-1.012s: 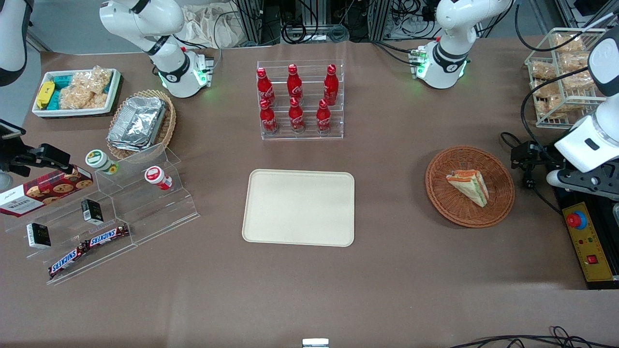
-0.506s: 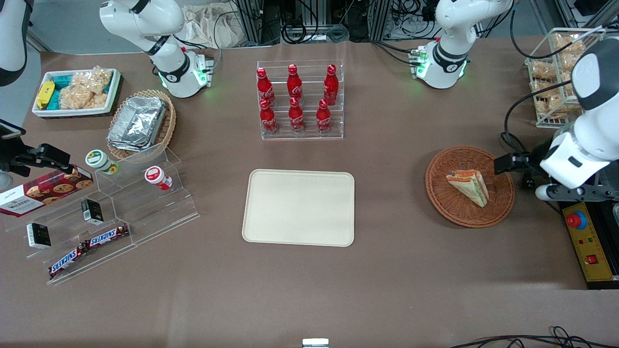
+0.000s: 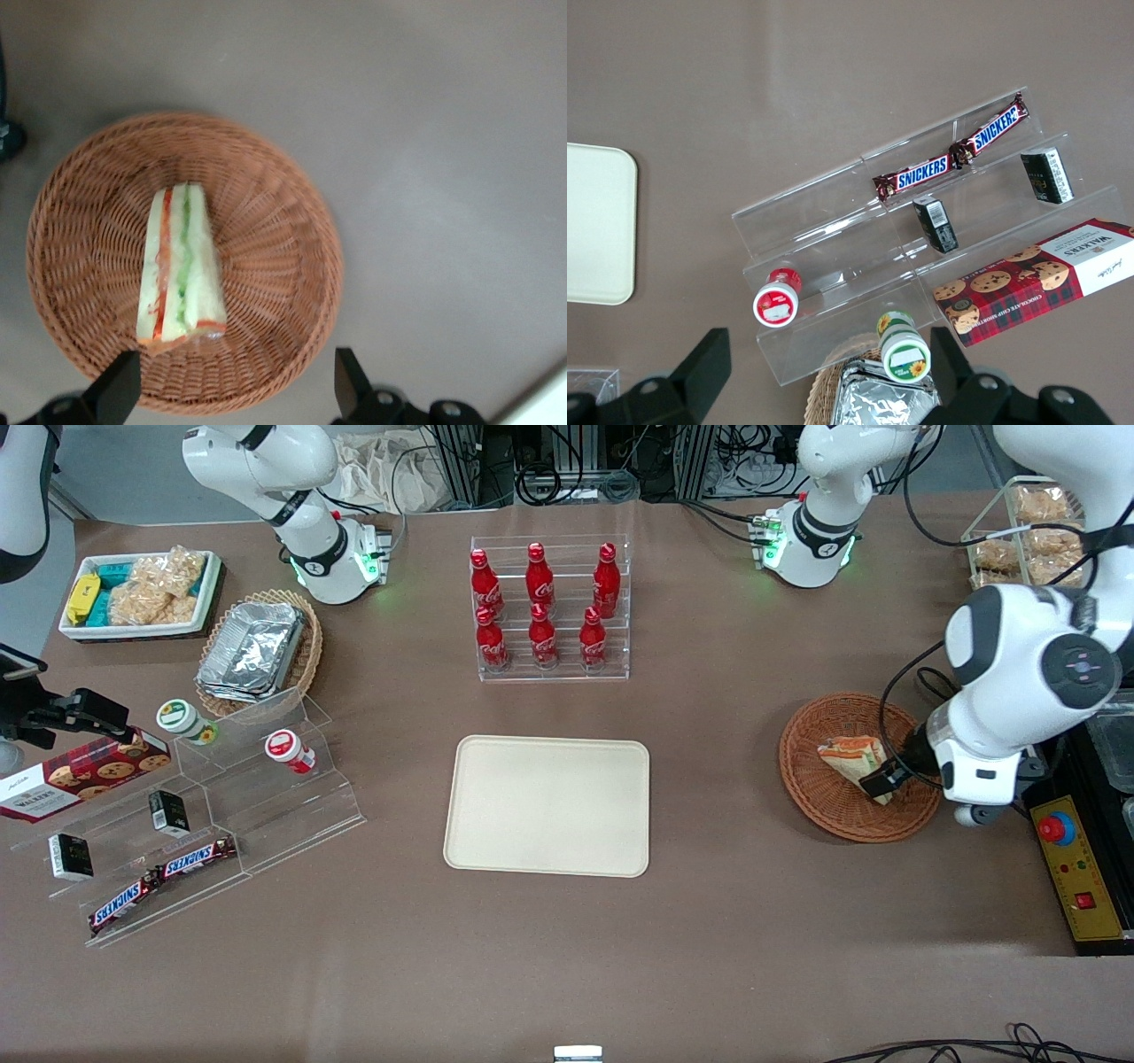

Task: Place sandwich from basket to tray
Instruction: 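Move the left gripper down over the wrapped sandwich in the wicker basket, then close the left gripper on the sandwich's wrapped end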

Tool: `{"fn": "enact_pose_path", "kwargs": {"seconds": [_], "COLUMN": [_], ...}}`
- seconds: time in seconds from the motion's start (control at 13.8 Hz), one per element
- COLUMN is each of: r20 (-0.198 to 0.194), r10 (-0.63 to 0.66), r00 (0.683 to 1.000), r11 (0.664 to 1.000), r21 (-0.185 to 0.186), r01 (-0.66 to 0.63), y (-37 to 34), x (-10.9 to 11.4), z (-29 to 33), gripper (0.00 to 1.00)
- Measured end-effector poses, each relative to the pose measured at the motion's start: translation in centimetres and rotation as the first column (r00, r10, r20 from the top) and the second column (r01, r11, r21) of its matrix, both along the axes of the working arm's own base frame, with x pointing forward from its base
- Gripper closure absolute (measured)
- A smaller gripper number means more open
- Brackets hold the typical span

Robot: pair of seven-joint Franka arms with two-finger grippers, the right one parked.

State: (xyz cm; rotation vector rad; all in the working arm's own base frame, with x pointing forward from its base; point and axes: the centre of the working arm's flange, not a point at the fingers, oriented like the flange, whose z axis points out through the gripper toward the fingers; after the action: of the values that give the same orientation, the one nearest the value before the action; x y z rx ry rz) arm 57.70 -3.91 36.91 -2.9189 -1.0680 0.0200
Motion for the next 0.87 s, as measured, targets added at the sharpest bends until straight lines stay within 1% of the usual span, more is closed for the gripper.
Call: {"fn": "enact_pose_path", "kwargs": {"seconds": [0.07, 0.22, 0.36, 0.43, 0.65, 0.87], "r20": [-0.011, -0.047, -0.066, -0.067, -0.048, -0.067], "r10": [0.022, 0.062, 0.095, 0.109, 0.148, 0.177], "r00": [1.0, 0.997, 0.993, 0.992, 0.988, 0.982], "r11": [1.0, 0.998, 0.995, 0.993, 0.989, 0.984], "r21": [0.014, 0.027, 0.037, 0.041, 0.02, 0.002], "r01": [-0.022, -0.061, -0.093, -0.106, -0.147, -0.177], "y": [0.3, 1.4, 3.1, 3.8, 4.4, 4.3], "x": [-0.8, -2.5, -3.2, -3.3, -3.2, -3.4], "z": [-1.7, -4.4, -5.6, -6.0, -8.1, -10.7], "gripper": [0.01, 0.01, 0.01, 0.01, 0.01, 0.01]}}
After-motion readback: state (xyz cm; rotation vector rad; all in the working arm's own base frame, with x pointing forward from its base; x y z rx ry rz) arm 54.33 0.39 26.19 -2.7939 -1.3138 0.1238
